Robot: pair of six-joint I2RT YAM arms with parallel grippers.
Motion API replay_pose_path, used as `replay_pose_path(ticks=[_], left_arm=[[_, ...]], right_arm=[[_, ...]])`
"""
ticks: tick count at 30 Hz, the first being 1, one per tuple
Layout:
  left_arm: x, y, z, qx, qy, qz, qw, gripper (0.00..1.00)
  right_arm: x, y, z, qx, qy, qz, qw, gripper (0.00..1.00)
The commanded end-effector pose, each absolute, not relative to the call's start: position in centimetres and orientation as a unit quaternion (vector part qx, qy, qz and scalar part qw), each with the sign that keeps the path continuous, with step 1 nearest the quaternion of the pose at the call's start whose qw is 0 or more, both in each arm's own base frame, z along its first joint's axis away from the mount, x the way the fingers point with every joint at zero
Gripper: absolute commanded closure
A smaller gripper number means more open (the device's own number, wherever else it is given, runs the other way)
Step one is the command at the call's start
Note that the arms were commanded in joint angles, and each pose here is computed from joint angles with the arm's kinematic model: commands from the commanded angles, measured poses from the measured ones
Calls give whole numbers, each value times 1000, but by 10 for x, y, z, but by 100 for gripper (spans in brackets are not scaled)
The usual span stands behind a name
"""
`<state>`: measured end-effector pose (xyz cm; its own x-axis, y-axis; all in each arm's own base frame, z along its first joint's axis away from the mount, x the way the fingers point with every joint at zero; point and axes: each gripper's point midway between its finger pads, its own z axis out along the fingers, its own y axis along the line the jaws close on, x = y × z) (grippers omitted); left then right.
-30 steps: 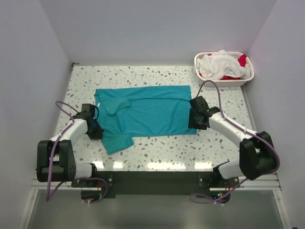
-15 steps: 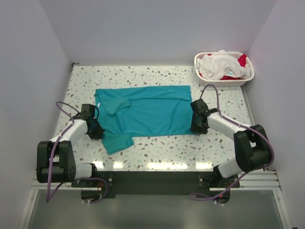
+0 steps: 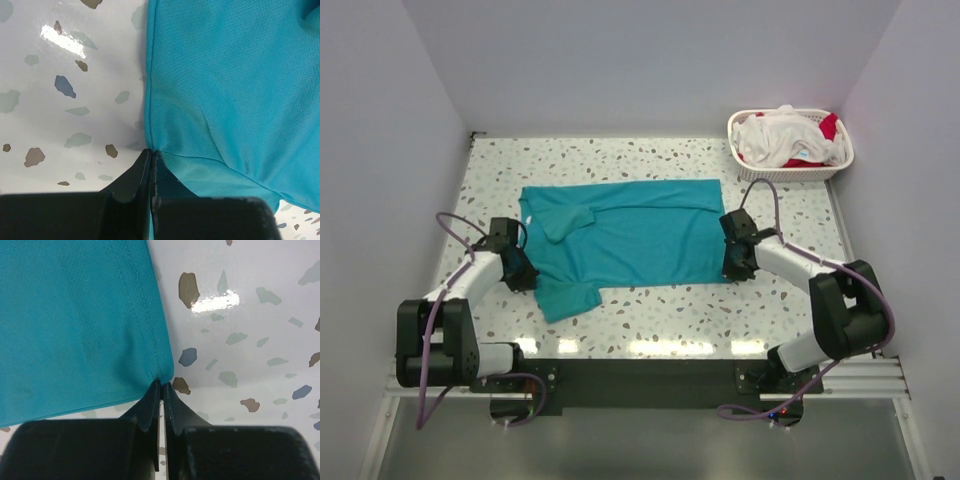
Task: Fold and stack the t-shirts
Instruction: Fold the tshirt
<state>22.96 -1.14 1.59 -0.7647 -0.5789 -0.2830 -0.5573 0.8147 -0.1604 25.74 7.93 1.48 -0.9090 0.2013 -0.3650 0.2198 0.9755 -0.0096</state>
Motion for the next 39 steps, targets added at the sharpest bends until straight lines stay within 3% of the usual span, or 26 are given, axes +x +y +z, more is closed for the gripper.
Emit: replay_pose_path(ticks=[1,7,17,39], left_arm=[[234,-13,31,-289,940,-42,178,100],[238,-11,53,-290,936,-47,195,100],[268,1,87,-296,926,-47,229,100],[361,9,83,-289,926,-50,239,100]], right_arm=[[244,65,21,117,976,-49,179,100],[240,61,47,108,975,-50,185,100],[279,73,93,96,968,-35,229,100],[370,82,96,100,959,-52,260,100]])
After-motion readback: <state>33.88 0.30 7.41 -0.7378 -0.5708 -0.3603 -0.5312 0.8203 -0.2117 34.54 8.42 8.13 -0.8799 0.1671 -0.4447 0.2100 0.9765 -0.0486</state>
